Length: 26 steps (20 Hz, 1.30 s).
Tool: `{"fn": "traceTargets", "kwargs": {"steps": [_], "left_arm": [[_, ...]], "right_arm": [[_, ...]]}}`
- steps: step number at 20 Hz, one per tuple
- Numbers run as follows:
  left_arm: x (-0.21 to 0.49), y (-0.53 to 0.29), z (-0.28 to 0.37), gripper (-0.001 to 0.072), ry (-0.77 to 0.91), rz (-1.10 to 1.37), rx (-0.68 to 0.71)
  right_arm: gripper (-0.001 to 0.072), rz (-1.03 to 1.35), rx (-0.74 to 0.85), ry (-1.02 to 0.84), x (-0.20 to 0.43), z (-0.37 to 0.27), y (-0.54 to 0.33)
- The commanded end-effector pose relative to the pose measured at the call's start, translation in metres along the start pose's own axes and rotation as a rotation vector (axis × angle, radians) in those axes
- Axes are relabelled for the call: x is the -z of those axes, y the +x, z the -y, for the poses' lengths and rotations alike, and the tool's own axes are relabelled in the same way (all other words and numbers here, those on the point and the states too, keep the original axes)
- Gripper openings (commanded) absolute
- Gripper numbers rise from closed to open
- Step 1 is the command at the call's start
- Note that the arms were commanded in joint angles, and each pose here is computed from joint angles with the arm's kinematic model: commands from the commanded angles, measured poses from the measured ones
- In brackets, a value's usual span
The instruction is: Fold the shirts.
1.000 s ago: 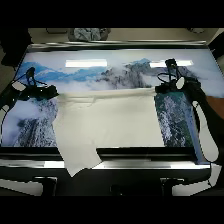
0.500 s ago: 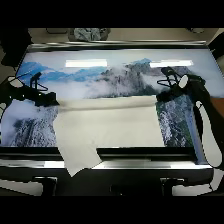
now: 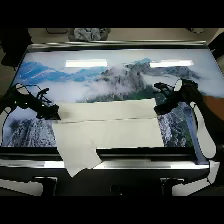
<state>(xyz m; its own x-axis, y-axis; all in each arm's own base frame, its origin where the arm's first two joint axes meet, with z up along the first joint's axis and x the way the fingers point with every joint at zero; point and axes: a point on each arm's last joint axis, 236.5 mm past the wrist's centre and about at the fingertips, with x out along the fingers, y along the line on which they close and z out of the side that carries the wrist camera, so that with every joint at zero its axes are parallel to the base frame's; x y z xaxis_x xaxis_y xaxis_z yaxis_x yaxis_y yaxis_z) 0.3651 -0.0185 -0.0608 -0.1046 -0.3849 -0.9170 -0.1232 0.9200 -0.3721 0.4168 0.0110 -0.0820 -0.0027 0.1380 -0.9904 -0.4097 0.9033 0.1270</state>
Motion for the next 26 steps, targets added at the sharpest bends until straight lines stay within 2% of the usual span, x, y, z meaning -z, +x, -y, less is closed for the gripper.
{"fn": "traceTargets", "kwargs": {"steps": [1,2,4,8,11,16,19,24,25,26], "left_arm": [[0.003,0.0,0.004,0.0466,-0.008,-0.016,0.027],[0.003,-0.007,0.006,0.0499,-0.011,-0.011,0.041],[0.004,-0.03,0.002,0.0499,-0.012,0.006,0.051],[0.05,-0.06,-0.019,0.0498,-0.049,0.025,0.073],[0.123,-0.012,-0.023,0.0497,-0.18,-0.017,0.136],[0.207,0.054,-0.013,0.0493,-0.211,-0.104,0.168],[0.217,0.067,-0.005,0.0492,-0.227,-0.117,0.208],[0.206,0.074,0.001,0.0489,-0.215,-0.084,0.179],[0.204,0.077,0.003,0.0452,-0.207,-0.083,0.165],[0.202,0.081,0.005,0.045,-0.206,-0.082,0.151]], "right_arm": [[0.0374,-0.022,-0.029,0.015,0.006,-0.007,-0.002],[0.0446,-0.044,-0.012,-0.007,0.013,-0.005,-0.011],[0.0451,-0.077,0.036,-0.029,0.034,0.007,-0.037],[0.0448,-0.093,-0.084,0.148,0.087,0.022,-0.076],[0.0448,-0.131,-0.12,0.205,0.119,0.026,-0.068],[0.0436,-0.132,-0.166,0.2,0.124,0.011,-0.062],[0.0437,-0.126,-0.161,0.199,0.124,0.011,-0.063],[0.0438,-0.153,-0.182,0.2,0.133,0.005,-0.049],[0.0439,-0.163,-0.191,0.2,0.137,0.002,-0.044],[0.0438,-0.172,-0.197,0.202,0.14,0.0,-0.04]]}}
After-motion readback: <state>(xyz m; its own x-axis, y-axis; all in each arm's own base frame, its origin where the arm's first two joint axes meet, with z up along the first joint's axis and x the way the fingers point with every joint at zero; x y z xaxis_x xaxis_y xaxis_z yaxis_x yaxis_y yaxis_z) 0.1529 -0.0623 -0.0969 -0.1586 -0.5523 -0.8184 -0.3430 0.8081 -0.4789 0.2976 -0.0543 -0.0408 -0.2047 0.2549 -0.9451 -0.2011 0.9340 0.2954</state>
